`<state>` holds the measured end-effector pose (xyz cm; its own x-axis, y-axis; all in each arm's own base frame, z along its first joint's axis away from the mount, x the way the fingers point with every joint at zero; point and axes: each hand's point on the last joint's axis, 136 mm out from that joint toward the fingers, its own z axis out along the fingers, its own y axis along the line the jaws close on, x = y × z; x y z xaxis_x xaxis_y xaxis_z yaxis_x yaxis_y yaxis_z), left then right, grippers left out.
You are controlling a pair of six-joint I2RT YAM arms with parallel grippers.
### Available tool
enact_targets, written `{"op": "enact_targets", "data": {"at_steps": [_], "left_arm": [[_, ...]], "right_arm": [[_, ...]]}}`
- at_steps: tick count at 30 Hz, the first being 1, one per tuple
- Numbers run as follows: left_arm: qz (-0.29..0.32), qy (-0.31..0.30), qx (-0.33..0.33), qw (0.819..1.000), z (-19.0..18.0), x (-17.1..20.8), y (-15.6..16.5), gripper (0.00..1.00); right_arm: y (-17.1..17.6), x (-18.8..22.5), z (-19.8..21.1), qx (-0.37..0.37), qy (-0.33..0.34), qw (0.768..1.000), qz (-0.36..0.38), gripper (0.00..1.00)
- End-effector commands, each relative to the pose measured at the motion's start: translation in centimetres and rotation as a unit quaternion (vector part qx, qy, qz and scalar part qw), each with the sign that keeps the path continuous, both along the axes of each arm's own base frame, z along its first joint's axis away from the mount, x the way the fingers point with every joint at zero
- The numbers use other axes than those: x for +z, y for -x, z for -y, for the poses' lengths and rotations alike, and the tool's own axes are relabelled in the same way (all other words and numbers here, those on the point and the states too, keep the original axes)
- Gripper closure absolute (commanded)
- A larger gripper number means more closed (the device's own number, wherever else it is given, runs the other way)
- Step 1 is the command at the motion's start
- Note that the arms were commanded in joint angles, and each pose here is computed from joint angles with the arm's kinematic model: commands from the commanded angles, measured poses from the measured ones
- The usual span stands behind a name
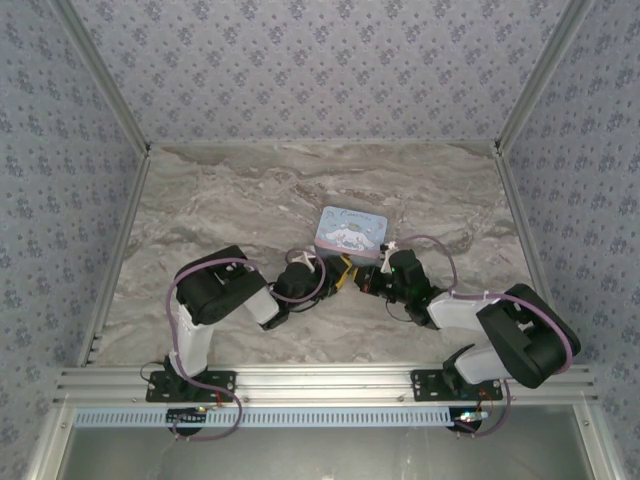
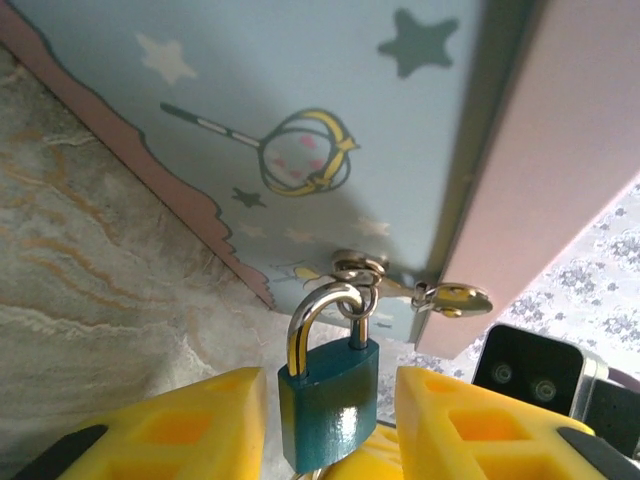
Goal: Unlock a padlock with a key
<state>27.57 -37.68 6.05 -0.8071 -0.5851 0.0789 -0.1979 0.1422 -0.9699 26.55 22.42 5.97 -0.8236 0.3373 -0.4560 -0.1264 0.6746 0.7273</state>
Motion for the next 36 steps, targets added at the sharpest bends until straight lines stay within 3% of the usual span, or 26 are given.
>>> {"op": "enact_targets", "data": {"at_steps": [1, 13, 23, 24, 28, 36], "left_arm": [[0.003, 0.012, 0.014, 1.000, 0.3, 0.3, -0.5, 0.64], [-0.009, 0.026, 0.009, 1.000, 1.3, -0.2, -0.4, 0.69], [-0.007, 0.013, 0.015, 1.000, 0.7, -0.3, -0.3, 0.88], [-0.007, 0.012, 0.015, 1.000, 0.7, -0.3, -0.3, 0.90], [-0.002, 0.012, 0.014, 1.000, 0.8, 0.0, -0.3, 0.95], [-0.003, 0.004, 0.014, 1.000, -0.3, 0.3, -0.5, 0.98]], "right_arm": [[-0.1, 0.4, -0.5, -0.006, -0.014, 1.000, -0.015, 1.00], [-0.2, 0.6, -1.1, -0.012, -0.045, 0.998, -0.038, 1.00], [0.0, 0.6, -0.2, -0.020, -0.037, 0.999, -0.034, 0.99], [-0.1, 0.7, -0.2, -0.017, -0.035, 0.999, -0.030, 0.96], [0.3, 1.3, 0.0, 0.009, -0.015, 1.000, -0.014, 0.69], [1.1, 2.7, 2.7, 0.040, 0.085, 0.995, 0.037, 0.43]]}}
